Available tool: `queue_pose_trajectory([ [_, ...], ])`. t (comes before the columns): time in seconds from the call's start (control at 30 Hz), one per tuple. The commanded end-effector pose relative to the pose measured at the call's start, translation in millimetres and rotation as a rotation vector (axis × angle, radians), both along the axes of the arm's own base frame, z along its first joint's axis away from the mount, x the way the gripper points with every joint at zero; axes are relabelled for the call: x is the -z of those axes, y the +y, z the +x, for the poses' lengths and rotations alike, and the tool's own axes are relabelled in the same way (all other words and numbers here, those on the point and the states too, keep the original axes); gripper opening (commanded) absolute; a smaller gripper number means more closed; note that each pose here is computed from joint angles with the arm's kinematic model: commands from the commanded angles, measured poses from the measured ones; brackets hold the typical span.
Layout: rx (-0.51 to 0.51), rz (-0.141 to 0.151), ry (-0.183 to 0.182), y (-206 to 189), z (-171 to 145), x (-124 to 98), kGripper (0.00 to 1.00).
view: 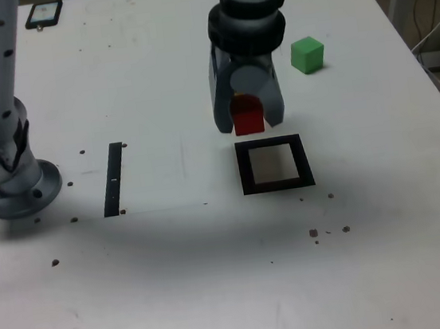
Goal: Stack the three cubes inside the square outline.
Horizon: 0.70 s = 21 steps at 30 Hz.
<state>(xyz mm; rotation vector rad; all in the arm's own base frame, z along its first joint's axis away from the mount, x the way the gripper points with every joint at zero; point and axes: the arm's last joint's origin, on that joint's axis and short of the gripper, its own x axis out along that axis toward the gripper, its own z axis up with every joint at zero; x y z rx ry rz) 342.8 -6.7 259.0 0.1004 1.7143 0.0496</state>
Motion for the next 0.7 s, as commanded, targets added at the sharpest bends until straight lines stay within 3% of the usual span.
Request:
queue_pose_trajectory([
  [0.0,0.016,0.007,0.004,-13,-1,2,0.3],
  [0.13,0.039,0.01,0.014,-36,-1,8,0.3],
  [0.33,0.056,-0.012,0.032,-59,7,26,0.3],
  [0.67,0.005,0.012,0.017,-37,18,33,0.3],
])
